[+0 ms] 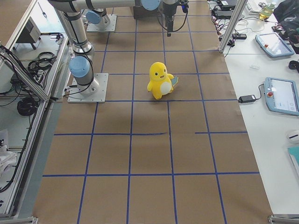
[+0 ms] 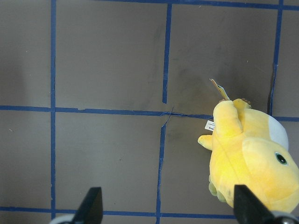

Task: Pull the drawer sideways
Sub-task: 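Hold the handle with the left gripper and begin pulling outward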

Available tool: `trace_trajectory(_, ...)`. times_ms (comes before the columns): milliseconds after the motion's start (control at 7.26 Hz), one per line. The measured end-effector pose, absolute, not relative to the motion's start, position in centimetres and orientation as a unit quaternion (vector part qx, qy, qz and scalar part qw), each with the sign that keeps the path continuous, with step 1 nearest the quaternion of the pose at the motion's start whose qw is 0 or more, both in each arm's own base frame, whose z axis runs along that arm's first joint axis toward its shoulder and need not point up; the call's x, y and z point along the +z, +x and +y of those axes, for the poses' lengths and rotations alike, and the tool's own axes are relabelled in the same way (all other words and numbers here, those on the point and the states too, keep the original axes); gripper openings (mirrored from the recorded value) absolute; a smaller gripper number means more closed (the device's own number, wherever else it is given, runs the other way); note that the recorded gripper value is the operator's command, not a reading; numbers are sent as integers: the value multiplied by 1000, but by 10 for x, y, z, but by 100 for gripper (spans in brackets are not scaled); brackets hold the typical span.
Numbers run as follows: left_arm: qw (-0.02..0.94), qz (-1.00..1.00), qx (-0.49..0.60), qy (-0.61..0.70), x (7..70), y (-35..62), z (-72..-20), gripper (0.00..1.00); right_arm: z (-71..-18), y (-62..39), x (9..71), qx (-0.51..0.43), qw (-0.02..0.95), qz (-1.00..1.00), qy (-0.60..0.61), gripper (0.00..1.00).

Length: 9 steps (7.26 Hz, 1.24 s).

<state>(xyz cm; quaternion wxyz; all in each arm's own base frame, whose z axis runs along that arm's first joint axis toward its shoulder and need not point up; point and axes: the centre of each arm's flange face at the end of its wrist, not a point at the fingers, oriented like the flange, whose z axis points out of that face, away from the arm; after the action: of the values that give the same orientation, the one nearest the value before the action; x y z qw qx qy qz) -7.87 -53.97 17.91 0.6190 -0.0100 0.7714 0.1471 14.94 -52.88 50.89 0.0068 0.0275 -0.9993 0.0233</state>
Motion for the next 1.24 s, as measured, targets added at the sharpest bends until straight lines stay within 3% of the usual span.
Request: trace_trajectory(1239, 616, 775, 139, -16, 178, -80, -544, 15, -529, 149, 509, 23, 7, -999, 28, 100)
